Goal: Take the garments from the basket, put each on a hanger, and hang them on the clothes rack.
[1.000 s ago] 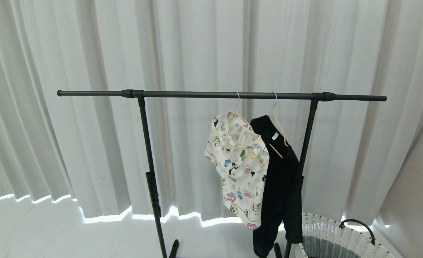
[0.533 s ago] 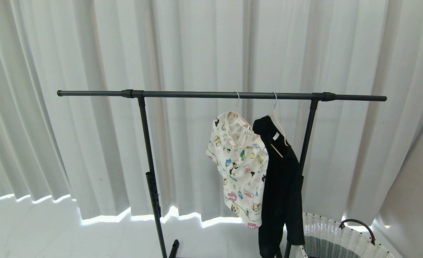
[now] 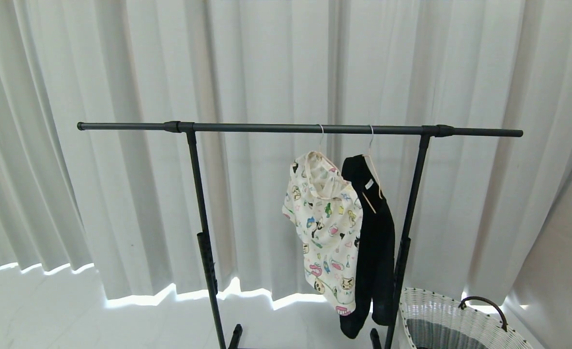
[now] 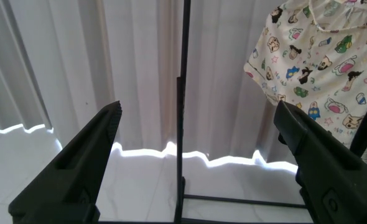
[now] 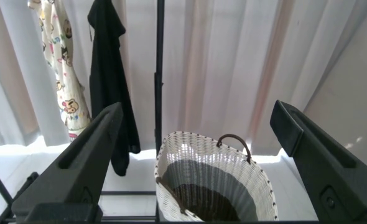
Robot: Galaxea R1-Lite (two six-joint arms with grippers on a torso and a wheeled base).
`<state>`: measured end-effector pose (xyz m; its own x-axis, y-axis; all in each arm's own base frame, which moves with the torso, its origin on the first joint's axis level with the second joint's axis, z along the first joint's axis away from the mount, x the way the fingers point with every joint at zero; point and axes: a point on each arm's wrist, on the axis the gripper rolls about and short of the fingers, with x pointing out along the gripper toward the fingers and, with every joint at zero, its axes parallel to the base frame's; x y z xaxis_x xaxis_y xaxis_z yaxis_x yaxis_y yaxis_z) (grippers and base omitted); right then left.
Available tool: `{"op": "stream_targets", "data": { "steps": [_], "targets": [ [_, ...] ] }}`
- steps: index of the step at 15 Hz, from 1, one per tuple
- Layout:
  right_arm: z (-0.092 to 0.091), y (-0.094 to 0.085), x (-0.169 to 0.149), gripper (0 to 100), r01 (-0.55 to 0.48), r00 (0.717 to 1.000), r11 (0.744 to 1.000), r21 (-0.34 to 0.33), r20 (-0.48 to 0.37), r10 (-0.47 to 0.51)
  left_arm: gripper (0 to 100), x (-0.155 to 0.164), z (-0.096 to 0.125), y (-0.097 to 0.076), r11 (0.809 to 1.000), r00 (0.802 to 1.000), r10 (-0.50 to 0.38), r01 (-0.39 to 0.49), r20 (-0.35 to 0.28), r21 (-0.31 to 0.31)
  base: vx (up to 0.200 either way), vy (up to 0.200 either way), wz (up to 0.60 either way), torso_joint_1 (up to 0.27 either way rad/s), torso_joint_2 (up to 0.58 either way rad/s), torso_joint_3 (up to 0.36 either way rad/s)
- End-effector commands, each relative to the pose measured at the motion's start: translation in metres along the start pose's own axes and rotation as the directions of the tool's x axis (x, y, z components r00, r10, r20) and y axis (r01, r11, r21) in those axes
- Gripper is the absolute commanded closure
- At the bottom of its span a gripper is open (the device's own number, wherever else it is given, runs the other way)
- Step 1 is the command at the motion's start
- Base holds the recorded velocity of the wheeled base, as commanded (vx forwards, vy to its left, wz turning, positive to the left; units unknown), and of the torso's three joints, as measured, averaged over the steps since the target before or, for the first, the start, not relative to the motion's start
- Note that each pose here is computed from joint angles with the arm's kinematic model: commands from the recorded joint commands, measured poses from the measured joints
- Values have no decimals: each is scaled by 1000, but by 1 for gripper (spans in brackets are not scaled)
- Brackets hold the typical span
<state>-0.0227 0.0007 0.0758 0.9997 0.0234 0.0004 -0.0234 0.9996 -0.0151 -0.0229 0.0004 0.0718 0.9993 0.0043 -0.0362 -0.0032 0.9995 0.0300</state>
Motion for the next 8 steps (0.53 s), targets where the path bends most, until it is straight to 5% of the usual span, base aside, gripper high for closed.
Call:
{"op": "stream_targets", "data": {
  "steps": [1, 8],
  "targets": [
    [0, 0, 0, 0, -1, 1000, 1000, 0, 1, 1, 0, 0, 0, 0, 1000, 1000, 0, 0, 1, 0, 0, 0, 0, 0, 0, 0],
    [0, 0, 0, 0, -1, 1000, 1000, 0, 1, 1, 0, 0, 0, 0, 1000, 1000, 0, 0, -1, 0, 0, 0, 0, 0, 0, 0]
  ]
}}
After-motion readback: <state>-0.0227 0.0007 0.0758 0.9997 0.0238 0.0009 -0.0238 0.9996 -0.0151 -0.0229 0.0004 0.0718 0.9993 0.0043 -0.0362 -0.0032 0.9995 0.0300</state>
